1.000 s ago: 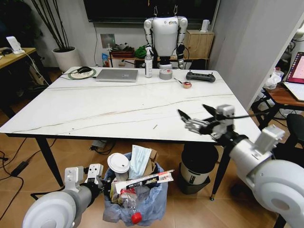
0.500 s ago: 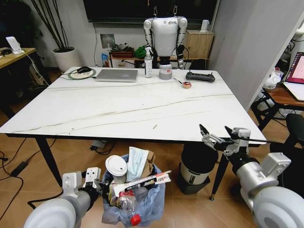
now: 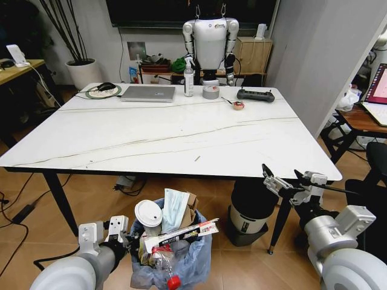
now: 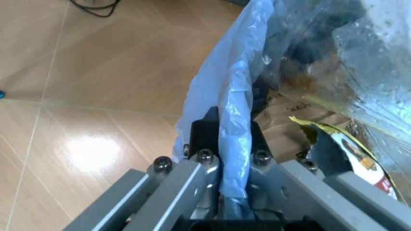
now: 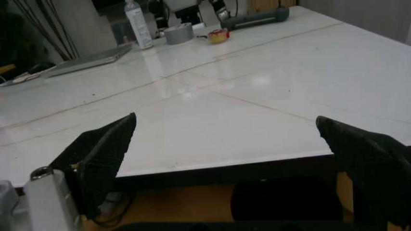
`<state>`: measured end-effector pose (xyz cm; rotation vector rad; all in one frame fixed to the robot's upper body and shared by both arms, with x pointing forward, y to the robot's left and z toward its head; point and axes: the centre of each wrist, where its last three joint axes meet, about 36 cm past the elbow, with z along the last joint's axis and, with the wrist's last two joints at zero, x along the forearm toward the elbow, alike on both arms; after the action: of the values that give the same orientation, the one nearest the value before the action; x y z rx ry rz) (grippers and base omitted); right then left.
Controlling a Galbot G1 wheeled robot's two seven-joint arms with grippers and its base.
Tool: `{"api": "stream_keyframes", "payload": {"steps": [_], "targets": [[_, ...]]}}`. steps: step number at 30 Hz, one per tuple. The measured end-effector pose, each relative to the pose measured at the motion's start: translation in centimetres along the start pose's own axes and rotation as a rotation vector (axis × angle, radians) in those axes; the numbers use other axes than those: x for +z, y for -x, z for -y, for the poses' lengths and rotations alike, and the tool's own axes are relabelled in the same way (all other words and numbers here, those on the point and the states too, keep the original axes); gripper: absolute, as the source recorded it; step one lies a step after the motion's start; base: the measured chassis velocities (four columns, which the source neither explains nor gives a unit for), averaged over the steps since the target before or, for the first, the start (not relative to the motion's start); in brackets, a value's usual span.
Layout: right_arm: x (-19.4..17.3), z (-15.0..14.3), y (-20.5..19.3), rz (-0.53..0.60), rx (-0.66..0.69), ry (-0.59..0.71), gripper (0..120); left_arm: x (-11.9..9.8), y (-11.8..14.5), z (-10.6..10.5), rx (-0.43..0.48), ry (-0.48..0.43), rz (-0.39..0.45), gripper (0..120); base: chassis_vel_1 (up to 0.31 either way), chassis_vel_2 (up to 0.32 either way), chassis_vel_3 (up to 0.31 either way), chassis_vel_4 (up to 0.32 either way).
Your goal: Pick up the trash bin and place the trash from the table into it.
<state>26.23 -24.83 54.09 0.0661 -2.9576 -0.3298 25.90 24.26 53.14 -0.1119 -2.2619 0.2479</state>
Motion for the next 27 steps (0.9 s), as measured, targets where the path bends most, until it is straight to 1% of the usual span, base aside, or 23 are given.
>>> {"api": "stream_keyframes", "payload": {"steps": [13, 19, 23, 27], "targets": [[0.7, 0.1, -0.5, 0.04, 0.032, -0.058, 100, 0.6, -0.4, 0.0, -0.011, -0.023, -0.006, 0, 0.0, 0.0, 0.0, 0.0], [1.2, 0.1, -0.9, 0.057, 0.063, -0.069, 100, 0.3, -0.4, -0.2, -0.02, -0.025, 0.009, 0, 0.0, 0.0, 0.0, 0.0], [1.8, -0.2, -1.2, 0.093, 0.088, -0.071, 100, 0.0, -0.5, -0.4, -0.02, -0.021, 0.022, 0, 0.0, 0.0, 0.0, 0.0], [2.4, -0.3, -1.1, 0.097, 0.1, -0.072, 100, -0.2, -0.5, -0.5, -0.018, -0.022, 0.029, 0, 0.0, 0.0, 0.0, 0.0]]}}
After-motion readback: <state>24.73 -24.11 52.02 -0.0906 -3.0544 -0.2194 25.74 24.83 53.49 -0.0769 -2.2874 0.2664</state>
